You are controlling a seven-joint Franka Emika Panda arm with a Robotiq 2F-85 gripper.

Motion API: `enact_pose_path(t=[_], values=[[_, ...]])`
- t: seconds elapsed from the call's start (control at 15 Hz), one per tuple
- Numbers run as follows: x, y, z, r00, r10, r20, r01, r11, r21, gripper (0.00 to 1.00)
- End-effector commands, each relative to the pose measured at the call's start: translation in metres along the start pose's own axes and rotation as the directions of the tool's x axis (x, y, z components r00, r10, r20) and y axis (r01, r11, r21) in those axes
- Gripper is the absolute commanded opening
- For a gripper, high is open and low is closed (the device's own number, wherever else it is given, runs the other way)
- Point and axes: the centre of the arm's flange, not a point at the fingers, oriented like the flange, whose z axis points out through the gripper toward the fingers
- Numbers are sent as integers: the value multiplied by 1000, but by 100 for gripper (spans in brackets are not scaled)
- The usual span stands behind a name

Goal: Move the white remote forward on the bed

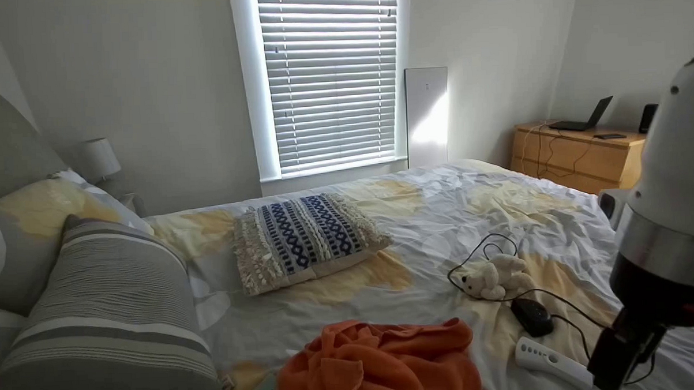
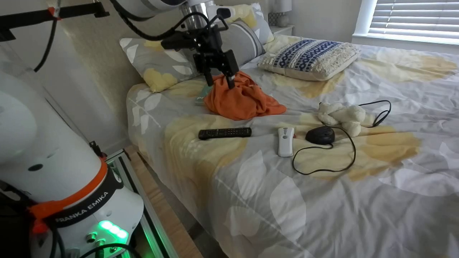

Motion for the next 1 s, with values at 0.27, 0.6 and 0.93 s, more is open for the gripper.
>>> enact_pose_path(t=[0.27, 0.6, 0.93], values=[[-5, 32, 31, 991, -88, -99, 88, 996, -5, 100], [-2, 37, 36, 990, -101, -99, 101, 995, -12, 100], [-1, 91, 75, 985, -161, -55, 162, 987, -3, 100]])
